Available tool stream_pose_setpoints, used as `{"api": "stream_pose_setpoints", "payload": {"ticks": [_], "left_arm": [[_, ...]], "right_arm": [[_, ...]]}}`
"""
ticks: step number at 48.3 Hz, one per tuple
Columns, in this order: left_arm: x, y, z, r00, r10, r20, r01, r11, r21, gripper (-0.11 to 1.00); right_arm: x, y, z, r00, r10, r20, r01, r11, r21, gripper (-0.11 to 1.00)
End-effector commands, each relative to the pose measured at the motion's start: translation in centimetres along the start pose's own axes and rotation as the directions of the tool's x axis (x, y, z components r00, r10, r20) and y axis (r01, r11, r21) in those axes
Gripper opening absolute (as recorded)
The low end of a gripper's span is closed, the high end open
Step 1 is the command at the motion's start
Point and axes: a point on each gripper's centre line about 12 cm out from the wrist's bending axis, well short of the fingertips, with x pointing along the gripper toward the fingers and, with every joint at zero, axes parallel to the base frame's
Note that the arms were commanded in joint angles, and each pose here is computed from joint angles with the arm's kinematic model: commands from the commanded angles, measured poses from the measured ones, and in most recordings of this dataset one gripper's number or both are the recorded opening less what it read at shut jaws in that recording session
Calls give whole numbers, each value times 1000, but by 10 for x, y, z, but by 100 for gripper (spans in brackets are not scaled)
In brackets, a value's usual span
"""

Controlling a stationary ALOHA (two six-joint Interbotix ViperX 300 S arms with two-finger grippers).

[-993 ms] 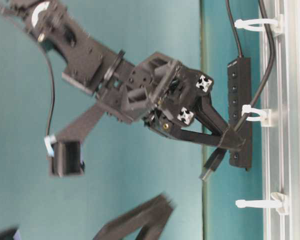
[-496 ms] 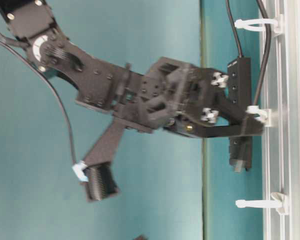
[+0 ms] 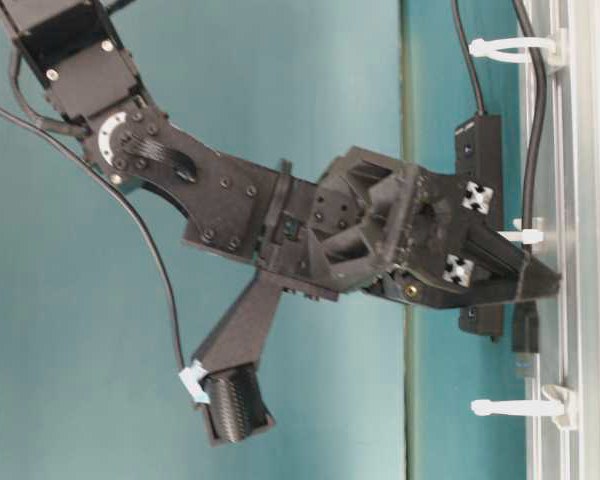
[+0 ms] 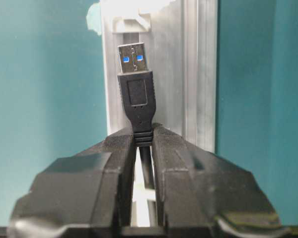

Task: Pass the USB cable through three rings with both arms.

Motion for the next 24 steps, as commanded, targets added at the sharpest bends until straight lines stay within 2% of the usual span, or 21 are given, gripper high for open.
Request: {"api": "stream_pose_setpoints", "payload": {"ticks": [1, 24], "left_arm": [[-3, 0, 4, 1000, 3, 6, -3, 1000, 0, 78], [0, 0, 0, 1000, 4, -15, -4, 1000, 1, 79]], "right_arm": [[-3, 1, 7, 1000, 3, 26, -3, 1000, -5, -8], [-1, 0, 23, 997, 2, 80, -2, 1000, 0, -8]]}}
